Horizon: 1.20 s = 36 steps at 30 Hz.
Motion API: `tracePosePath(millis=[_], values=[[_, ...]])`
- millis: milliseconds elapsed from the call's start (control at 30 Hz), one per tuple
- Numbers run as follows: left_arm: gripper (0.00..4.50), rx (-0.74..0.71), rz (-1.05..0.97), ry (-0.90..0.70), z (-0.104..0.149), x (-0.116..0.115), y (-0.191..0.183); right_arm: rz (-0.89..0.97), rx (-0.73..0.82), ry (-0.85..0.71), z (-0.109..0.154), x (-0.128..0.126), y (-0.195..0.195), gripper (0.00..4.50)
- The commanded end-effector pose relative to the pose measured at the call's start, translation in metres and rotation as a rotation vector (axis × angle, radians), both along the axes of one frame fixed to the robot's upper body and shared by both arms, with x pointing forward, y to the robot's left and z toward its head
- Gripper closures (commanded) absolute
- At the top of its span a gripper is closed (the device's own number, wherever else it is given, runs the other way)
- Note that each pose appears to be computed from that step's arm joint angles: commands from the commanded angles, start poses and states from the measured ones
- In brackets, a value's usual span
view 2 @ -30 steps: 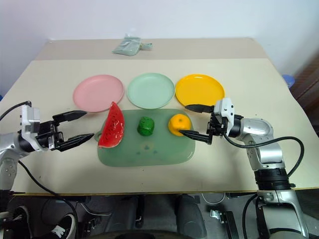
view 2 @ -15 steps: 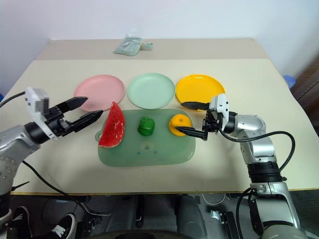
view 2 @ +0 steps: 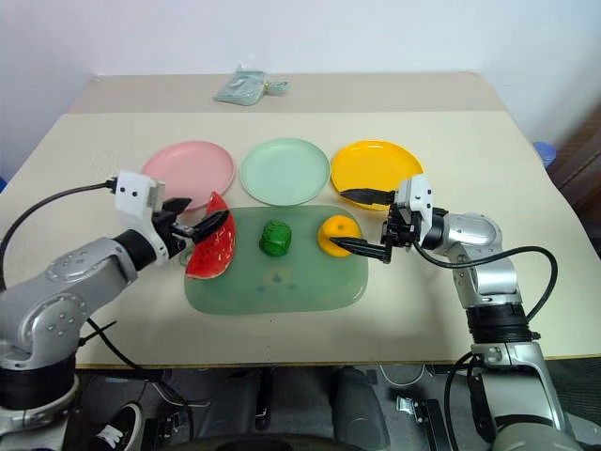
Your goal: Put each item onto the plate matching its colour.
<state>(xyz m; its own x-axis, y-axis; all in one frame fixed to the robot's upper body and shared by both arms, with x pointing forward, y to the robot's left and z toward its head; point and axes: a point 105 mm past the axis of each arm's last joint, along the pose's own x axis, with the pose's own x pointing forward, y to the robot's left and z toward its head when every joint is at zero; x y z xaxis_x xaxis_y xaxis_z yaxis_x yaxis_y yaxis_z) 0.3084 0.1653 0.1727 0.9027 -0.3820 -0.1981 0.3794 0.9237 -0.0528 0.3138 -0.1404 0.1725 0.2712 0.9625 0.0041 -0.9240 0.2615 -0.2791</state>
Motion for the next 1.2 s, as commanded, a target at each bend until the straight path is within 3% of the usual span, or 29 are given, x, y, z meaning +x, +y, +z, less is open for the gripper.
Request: tracePosePath(millis=[33, 267, 567, 667, 867, 1200], values=[[0.00, 0.003, 0.049, -0.012, 0.009, 0.002, 0.003, -0.001, 0.017, -0.045, 0.011, -0.002, -0.002, 0.03], [0.00, 0.109, 0.069, 0.079, -0.011, -0.001, -0.001, -0.007, 0.012, -0.037, 0.007, -0.004, -0.003, 0.03], [0.00, 0.126, 0.066, 0.128, -0.020, -0.003, -0.001, -0.016, 0.006, -0.038, 0.006, -0.003, -0.004, 0.03], [0.77, 0.121, 0.075, 0.120, -0.019, -0.001, 0.000, -0.018, 0.006, -0.039, 0.005, -0.003, -0.004, 0.00], [3.06, 0.151, 0.062, 0.111, -0.019, 0.002, 0.001, -0.026, 0.001, -0.039, 0.004, -0.003, -0.006, 0.00], [3.06, 0.162, 0.062, 0.066, -0.008, 0.005, 0.005, -0.029, 0.001, -0.034, 0.001, -0.003, -0.007, 0.00]])
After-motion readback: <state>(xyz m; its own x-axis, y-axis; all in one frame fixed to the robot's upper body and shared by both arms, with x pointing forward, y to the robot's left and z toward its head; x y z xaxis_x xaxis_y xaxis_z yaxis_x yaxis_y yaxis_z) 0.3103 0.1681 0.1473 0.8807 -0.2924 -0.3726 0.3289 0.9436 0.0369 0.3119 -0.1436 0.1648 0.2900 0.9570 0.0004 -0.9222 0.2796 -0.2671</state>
